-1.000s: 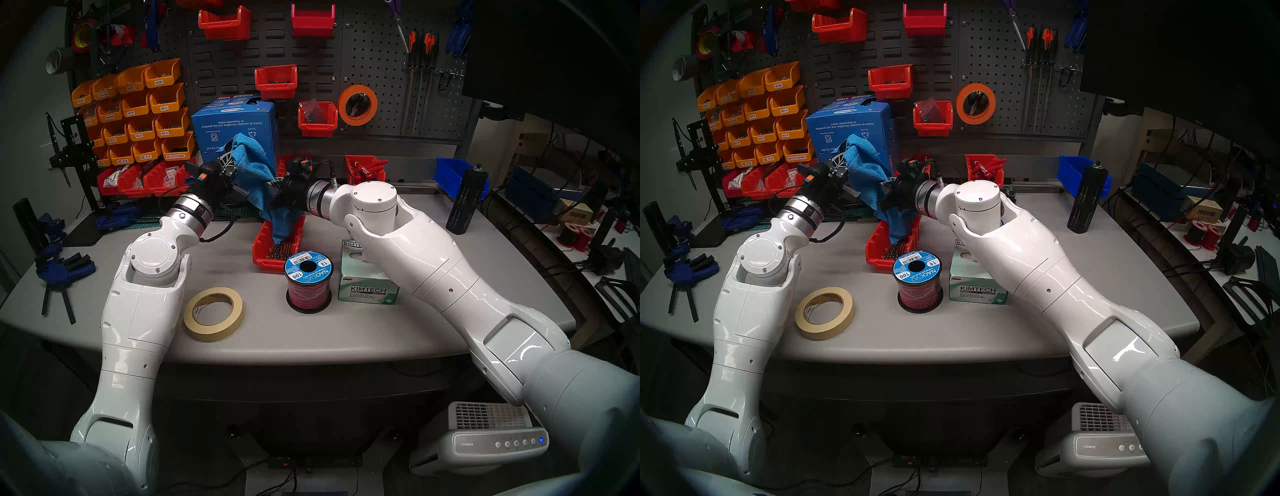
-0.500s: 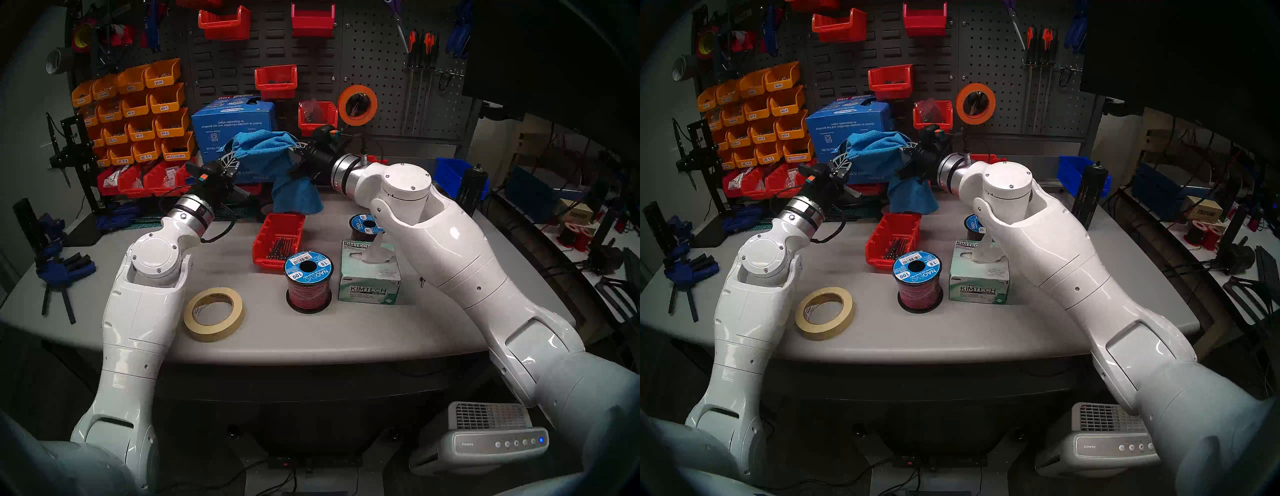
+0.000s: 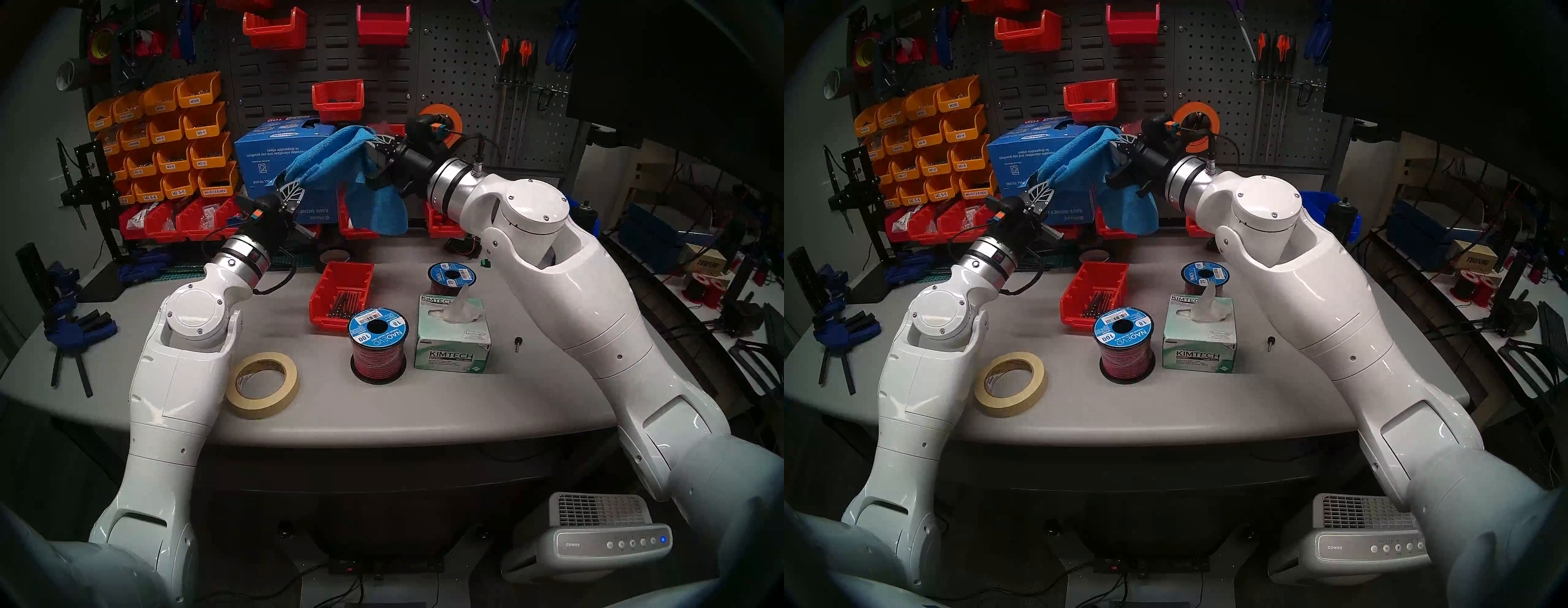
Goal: Take out a shop towel
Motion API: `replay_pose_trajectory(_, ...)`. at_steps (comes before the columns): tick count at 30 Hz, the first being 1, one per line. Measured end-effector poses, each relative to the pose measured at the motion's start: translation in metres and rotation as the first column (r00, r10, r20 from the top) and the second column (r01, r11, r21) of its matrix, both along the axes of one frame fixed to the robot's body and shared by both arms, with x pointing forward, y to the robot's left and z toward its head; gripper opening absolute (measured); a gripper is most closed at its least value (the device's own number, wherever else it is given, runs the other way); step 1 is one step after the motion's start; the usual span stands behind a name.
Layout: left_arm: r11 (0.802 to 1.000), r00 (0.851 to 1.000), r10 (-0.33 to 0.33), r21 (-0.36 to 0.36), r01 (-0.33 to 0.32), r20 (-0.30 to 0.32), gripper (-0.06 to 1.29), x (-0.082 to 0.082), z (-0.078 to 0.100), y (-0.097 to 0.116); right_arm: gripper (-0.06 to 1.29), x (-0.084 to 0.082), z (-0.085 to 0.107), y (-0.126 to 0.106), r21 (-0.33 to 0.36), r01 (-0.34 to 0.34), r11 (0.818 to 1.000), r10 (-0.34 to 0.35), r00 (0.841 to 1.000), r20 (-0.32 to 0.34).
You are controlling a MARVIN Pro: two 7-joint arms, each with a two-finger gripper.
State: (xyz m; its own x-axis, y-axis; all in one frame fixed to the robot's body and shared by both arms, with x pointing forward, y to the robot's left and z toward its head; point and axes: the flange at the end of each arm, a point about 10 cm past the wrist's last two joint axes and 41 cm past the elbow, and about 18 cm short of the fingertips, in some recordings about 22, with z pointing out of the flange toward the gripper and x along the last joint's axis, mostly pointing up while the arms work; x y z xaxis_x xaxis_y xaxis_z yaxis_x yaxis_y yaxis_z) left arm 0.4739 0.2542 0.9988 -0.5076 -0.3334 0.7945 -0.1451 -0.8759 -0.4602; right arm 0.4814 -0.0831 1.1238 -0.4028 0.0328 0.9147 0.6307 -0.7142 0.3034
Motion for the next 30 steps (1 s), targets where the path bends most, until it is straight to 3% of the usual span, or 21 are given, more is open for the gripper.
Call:
replay_pose_trajectory(12, 1.000, 1.000, 0.023, 0.000, -0.023, -0.020, -0.02, 0.002, -0.006, 0.008, -0.04, -0.015, 0.044, -0.034, 0.063, 0.068, 0.996, -0.073, 0.994, 0.076)
replay_pose_trajectory(23, 1.000, 0.999, 0.027, 0.000, -0.027, -0.032, -0.02, 0.004, -0.009, 0.009, -0.04, -0.029, 0.070, -0.059, 0.080, 0.124, 0.989, -0.132, 0.986, 0.102)
replay_pose_trajectory(27, 1.000, 0.999, 0.015, -0.010, -0.016, -0.045, -0.02, 0.003, -0.007, 0.008, -0.04, -0.038, 0.068, -0.061, 0.075, 0.124, 0.990, -0.130, 0.987, 0.092)
replay_pose_trajectory(30, 0.999, 0.996, -0.033, -0.025, 0.031, -0.081, -0.02, -0.002, -0.002, 0.004, -0.04, -0.042, 0.056, -0.060, 0.066, 0.122, 0.990, -0.126, 0.990, 0.063)
